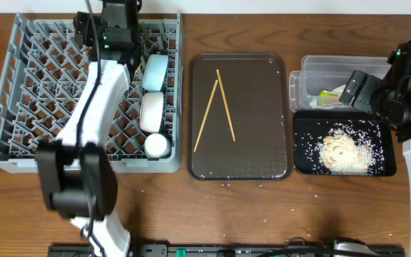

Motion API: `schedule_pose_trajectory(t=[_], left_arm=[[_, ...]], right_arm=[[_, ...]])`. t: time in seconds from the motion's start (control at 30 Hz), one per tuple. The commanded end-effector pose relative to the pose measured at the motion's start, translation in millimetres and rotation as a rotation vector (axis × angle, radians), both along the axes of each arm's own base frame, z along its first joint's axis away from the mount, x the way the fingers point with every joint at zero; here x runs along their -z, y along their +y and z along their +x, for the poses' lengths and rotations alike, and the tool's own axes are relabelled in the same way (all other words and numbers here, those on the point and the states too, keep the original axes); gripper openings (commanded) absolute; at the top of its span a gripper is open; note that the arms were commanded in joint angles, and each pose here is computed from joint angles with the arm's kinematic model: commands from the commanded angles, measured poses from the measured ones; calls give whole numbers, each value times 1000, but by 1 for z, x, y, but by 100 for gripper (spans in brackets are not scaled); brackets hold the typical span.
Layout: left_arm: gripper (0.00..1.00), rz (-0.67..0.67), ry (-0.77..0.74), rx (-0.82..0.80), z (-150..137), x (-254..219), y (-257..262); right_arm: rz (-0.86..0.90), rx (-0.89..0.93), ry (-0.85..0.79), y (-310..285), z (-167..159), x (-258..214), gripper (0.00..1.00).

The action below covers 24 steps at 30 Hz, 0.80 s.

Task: Sort waste into correct bins and load items into the dishwasher
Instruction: 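Release the plate and move left gripper right to the chopsticks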

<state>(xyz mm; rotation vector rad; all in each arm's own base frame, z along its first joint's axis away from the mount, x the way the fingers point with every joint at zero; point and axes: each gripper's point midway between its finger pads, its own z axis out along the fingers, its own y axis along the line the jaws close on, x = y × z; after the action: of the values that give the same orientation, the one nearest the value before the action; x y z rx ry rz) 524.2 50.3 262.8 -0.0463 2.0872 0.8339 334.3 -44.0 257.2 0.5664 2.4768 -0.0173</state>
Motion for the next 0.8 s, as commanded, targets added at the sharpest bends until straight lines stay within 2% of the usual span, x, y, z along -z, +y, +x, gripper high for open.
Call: schedule_pose_trajectory(t=[0.0,0.17,0.43,0.57,0.77], left_arm=[[82,-169,-141,145,-21,-60,-49],[82,-363,-67,343,-47,-55,-121],[82,-632,117,474,-61,3,-206],[82,-710,211,472,-63,44,-243],[82,-715,388,436,-79,116,-283]], right_arm=[[-5,28,2,-5,0,1,99],[-5,28,2,-5,0,1,99],[-5,28,2,-5,0,1,99],[-5,28,2,-5,0,1,99],[-5,28,2,-5,0,1,99]])
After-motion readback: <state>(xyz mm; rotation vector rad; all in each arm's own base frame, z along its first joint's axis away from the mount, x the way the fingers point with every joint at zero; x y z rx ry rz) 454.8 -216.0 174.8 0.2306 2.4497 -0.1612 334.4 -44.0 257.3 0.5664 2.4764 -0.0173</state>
